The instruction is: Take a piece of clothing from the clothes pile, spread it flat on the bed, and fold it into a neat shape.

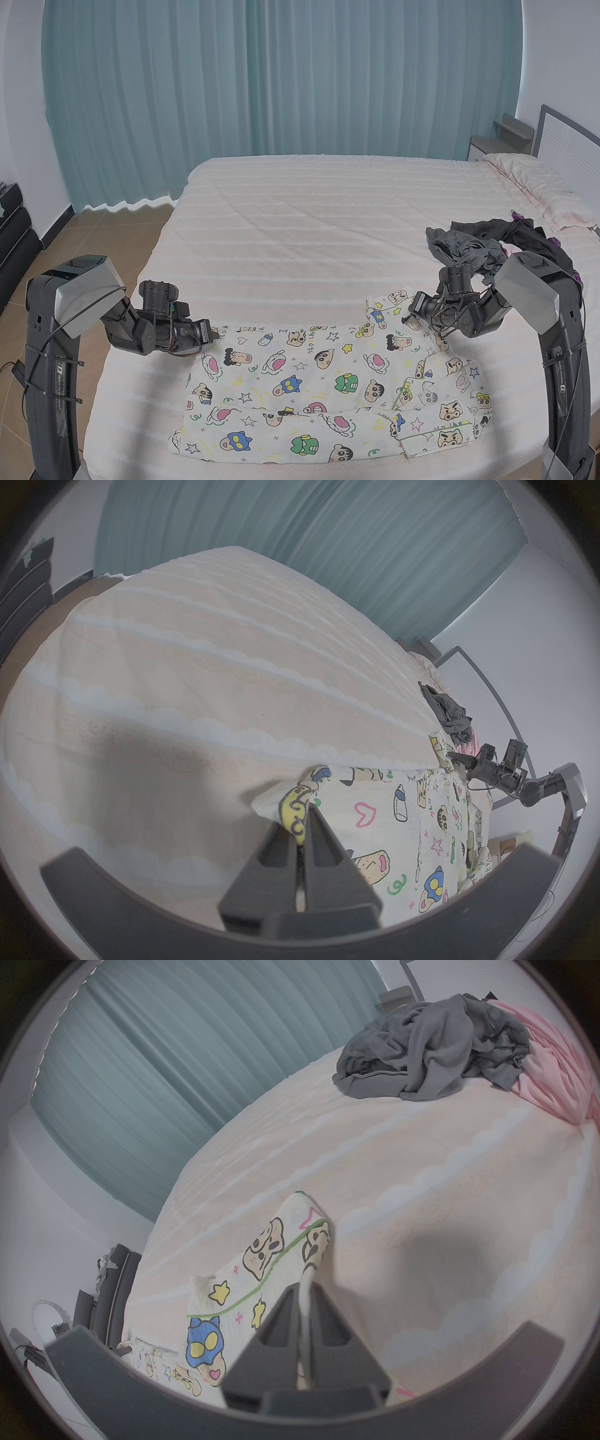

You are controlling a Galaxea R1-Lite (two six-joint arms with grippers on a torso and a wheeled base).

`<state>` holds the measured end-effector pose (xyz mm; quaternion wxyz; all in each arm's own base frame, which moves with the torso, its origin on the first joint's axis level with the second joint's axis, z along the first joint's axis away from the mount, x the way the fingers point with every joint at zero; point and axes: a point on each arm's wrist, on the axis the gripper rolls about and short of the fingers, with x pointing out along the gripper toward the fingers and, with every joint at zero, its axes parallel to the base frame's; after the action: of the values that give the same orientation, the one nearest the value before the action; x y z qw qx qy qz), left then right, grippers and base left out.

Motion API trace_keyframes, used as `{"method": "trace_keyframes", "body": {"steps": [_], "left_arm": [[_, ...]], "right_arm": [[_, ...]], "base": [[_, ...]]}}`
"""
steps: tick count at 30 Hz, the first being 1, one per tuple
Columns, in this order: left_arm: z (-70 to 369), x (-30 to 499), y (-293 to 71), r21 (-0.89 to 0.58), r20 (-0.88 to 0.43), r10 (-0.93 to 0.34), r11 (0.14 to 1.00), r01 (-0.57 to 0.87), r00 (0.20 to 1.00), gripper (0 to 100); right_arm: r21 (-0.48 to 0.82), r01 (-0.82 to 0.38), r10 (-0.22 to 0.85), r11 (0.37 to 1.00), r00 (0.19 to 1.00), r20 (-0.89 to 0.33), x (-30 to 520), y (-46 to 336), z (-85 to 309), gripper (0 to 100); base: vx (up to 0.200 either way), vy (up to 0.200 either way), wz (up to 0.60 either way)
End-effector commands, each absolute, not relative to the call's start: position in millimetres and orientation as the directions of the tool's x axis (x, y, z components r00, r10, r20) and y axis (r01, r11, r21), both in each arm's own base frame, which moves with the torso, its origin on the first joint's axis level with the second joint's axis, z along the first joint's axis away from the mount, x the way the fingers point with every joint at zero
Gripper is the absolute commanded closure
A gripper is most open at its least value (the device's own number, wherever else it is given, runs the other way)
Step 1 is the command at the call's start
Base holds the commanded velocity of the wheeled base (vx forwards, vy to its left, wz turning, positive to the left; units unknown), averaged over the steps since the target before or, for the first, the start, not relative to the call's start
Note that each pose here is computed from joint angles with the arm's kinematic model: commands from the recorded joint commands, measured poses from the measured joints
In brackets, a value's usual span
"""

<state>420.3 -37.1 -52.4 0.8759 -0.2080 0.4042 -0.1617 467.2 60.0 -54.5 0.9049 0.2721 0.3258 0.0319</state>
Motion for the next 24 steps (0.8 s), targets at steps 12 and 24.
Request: {"method": "trace_keyframes", "body": {"steps": [12, 24], "left_arm": [[-42.4, 414.7, -36.0, -0.496, -0.632, -0.452, 0.86, 0.121, 0.63, 100], [-32.5, 409.6, -34.4, -0.491, -0.592, -0.451, 0.859, 0.145, 0.668, 100]], "right_arm": [[0.61, 0.029, 0.357, 0.792, 0.789, -0.5, 448.7, 30.5, -53.8, 100], [0.628, -0.053, 0.382, 0.776, 0.832, -0.402, 440.7, 22.9, -42.7, 100]], "base": [[0.0, 0.0, 0.0], [0.0, 0.0, 0.0]]}}
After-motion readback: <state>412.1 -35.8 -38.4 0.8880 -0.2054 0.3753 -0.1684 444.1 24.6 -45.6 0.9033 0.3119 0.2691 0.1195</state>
